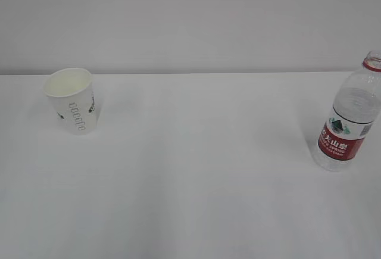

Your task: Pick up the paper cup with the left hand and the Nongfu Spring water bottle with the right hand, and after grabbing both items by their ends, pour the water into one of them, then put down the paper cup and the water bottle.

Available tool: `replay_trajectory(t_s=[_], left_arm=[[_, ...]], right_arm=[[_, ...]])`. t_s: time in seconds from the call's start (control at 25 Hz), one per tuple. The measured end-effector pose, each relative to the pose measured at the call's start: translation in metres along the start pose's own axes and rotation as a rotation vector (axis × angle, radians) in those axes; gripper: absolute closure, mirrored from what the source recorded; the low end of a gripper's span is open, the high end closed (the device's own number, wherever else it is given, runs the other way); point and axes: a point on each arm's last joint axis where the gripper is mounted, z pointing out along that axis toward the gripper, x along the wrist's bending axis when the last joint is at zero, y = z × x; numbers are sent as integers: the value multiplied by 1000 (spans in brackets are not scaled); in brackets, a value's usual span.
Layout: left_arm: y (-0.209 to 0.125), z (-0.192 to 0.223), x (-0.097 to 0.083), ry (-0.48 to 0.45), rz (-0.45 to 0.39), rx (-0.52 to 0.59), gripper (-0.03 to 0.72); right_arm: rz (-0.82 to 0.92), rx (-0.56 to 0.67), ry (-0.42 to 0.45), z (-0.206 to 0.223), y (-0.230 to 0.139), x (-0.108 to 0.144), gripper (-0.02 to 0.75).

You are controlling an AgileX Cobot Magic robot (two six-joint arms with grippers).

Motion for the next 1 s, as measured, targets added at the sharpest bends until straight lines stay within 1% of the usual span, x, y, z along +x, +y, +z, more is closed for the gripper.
replay_trajectory(t_s=[0.2, 0.48, 0.68, 0.76, 1.0], left_arm=[[17, 18, -1, 9, 32, -47, 237], [35, 50, -6, -3, 60, -63, 237], [43, 72, -10, -18, 69, -69, 237], [46, 79, -11, -25, 72, -85, 237], [51, 100, -15, -39, 79, -89, 237]], right_arm=[[-2, -10, 3, 9, 8, 1, 190], [-4, -26, 6, 15, 14, 2, 190], [-5, -74, 12, 20, 21, 3, 190], [-6, -78, 14, 25, 25, 3, 190], [-9, -91, 20, 43, 36, 5, 190]])
